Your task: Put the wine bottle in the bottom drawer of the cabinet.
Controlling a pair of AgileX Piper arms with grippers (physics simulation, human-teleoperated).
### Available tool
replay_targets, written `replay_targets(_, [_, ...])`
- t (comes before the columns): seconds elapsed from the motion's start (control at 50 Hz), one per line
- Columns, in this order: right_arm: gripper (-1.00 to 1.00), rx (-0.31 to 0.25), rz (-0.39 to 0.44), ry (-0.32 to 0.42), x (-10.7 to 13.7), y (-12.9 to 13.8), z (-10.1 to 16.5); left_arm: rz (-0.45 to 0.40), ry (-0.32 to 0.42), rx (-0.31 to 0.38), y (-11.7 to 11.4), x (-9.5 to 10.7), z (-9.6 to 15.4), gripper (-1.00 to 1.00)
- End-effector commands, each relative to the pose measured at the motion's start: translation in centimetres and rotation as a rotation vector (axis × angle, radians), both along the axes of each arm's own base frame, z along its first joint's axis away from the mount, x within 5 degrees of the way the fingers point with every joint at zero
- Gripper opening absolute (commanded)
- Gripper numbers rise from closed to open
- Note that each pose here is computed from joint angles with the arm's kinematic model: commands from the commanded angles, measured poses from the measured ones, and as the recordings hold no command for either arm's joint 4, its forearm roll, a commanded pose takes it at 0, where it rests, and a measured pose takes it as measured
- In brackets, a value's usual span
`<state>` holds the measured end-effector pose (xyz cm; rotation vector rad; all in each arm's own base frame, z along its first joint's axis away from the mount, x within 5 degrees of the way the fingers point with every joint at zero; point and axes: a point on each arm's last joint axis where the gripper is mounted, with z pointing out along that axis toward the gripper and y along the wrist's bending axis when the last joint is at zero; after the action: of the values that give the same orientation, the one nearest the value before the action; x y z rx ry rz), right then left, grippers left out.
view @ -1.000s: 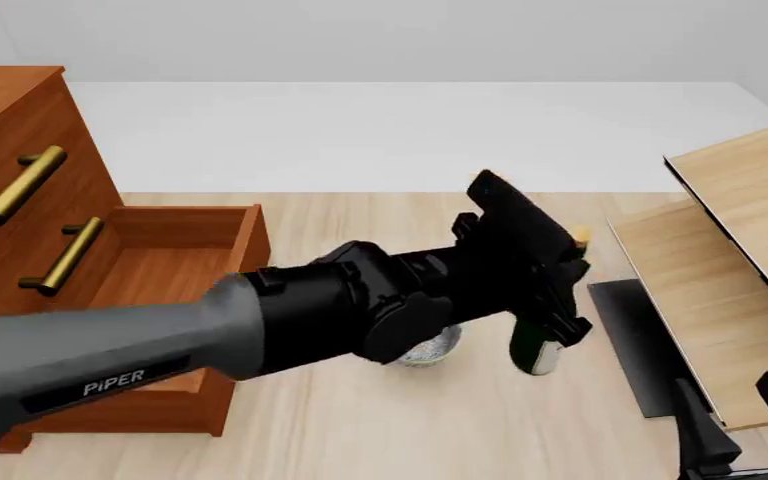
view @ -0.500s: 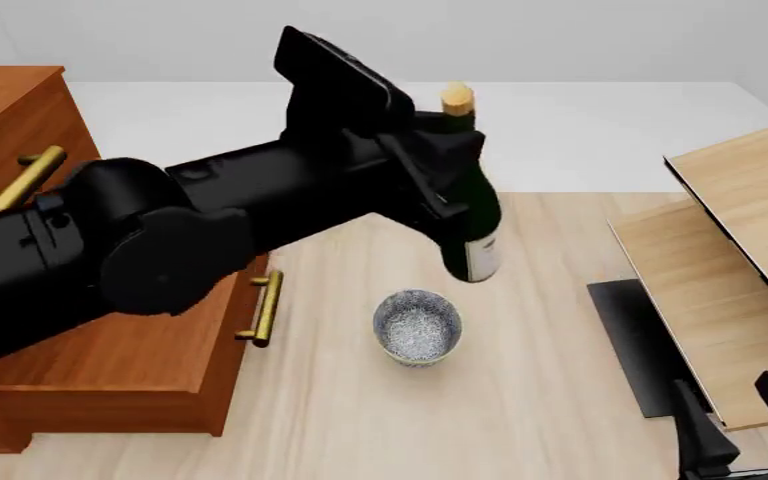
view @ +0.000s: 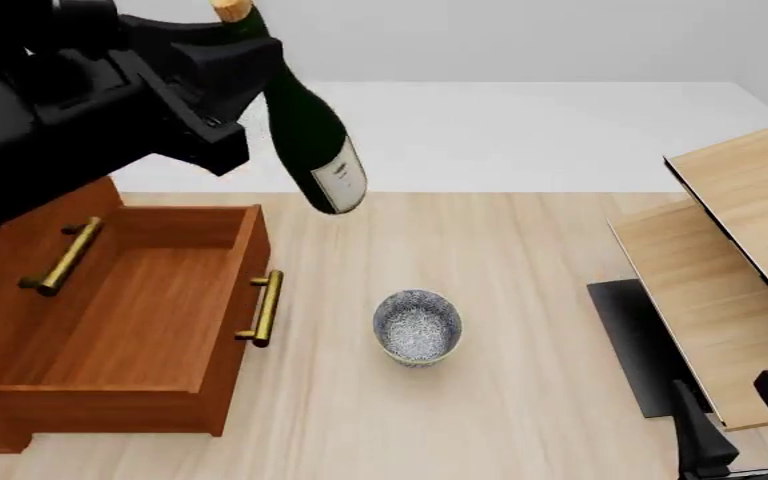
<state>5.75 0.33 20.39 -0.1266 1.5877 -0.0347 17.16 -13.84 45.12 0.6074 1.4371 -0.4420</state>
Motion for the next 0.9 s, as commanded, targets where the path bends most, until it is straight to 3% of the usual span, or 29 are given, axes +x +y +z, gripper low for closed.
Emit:
replay_targets(0.02, [1.00,-0.007,0.005,-0.002,0.0,0.0,0.0,0.138,-0.079,0.003,5.2,-2.8,1.7,-1.00])
replay_targets(0.2, [1.00,0.009,0.004,-0.004,0.0,0.0,0.1,0.205,-0.076,-0.007,7.8,-5.5,2.7,-1.00])
replay_targets(0.38, [1.00,0.022,0.004,-0.004,0.0,0.0,0.1,0.314,0.015,-0.009,10.0,-7.1,3.0,-1.00])
replay_targets(0.48, [1.00,0.024,0.009,-0.006,0.1,0.1,0.1,0.356,0.047,-0.056,10.8,-8.1,4.1,-1.00])
replay_targets(0.52, [1.00,0.024,0.008,-0.006,0.1,0.1,0.1,0.344,0.035,0.004,10.7,-8.2,4.4,-1.00])
replay_targets(0.6, [1.00,0.028,0.005,-0.007,0.0,0.0,0.1,0.371,0.084,0.002,11.0,-8.1,5.2,-1.00])
replay_targets(0.66, [1.00,0.031,0.006,-0.008,0.0,0.0,0.1,0.375,0.072,0.035,11.1,-8.3,5.8,-1.00])
replay_targets(0.7, [1.00,0.034,0.004,-0.008,0.0,0.0,0.1,0.388,0.150,0.009,10.9,-7.5,6.0,-1.00])
replay_targets(0.74, [1.00,0.033,0.004,-0.008,0.0,0.0,0.1,0.364,0.120,0.078,10.8,-7.7,6.2,-1.00])
replay_targets(0.78, [1.00,0.037,0.003,-0.008,0.0,0.0,0.1,0.388,0.155,0.074,10.9,-7.4,6.6,-1.00])
replay_targets(0.82, [1.00,0.038,0.003,-0.008,0.1,0.0,0.1,0.410,0.123,0.103,11.3,-7.9,7.5,-1.00])
replay_targets(0.84, [1.00,0.038,0.002,-0.008,0.1,0.0,0.1,0.442,0.147,0.116,11.6,-7.5,7.7,-1.00])
replay_targets(0.9, [1.00,0.039,0.004,-0.007,0.1,0.0,0.1,0.432,0.184,0.173,11.4,-7.0,7.8,-1.00])
